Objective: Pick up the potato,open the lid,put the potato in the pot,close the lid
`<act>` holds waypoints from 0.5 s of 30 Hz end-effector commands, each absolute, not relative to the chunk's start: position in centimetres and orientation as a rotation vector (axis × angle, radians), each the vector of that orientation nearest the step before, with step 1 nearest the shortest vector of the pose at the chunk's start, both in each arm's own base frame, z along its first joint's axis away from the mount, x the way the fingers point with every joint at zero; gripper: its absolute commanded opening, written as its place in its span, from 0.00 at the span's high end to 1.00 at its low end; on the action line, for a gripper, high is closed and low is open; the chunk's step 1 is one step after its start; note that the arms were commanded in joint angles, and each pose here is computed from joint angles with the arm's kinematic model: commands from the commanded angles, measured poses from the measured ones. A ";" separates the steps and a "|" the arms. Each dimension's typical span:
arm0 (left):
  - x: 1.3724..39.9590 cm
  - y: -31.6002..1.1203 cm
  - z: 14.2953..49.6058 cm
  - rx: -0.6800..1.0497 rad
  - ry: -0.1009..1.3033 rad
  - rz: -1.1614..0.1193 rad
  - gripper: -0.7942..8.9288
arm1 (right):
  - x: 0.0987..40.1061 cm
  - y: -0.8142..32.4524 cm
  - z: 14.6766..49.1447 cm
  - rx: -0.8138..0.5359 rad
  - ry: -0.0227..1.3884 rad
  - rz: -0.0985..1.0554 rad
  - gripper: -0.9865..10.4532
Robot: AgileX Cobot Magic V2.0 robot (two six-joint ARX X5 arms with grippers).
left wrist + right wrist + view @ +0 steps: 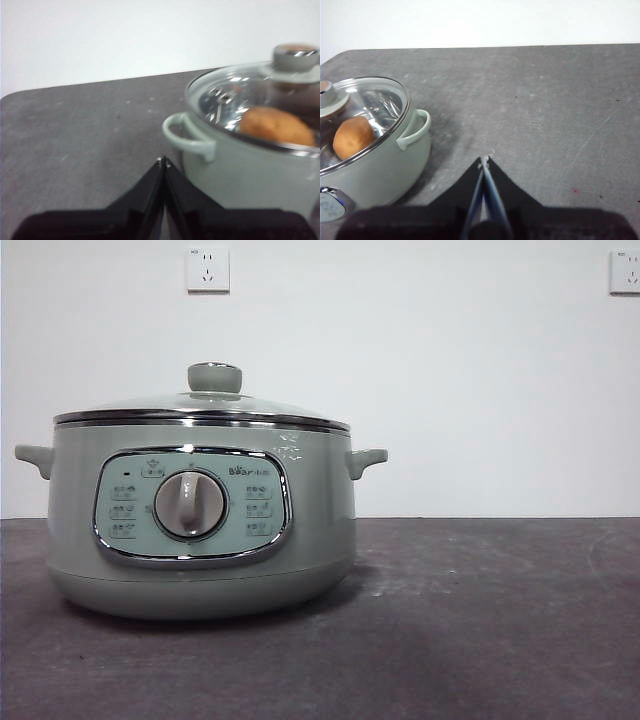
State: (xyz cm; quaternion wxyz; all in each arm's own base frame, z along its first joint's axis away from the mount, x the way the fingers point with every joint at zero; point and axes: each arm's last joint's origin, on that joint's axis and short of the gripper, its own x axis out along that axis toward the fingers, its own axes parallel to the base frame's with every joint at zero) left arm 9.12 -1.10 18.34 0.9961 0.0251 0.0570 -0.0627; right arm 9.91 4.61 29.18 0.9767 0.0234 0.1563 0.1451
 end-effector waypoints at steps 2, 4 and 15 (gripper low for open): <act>9.4 -1.0 16.7 0.051 0.130 -0.109 0.92 | 10.0 4.6 29.1 0.057 0.315 0.288 0.91; 9.5 -0.9 16.1 0.052 0.144 -0.107 0.92 | 10.0 4.6 29.1 0.057 0.315 0.288 0.91; 9.5 -0.9 14.6 0.055 0.185 -0.098 0.92 | 10.0 4.6 29.1 0.057 0.315 0.289 0.91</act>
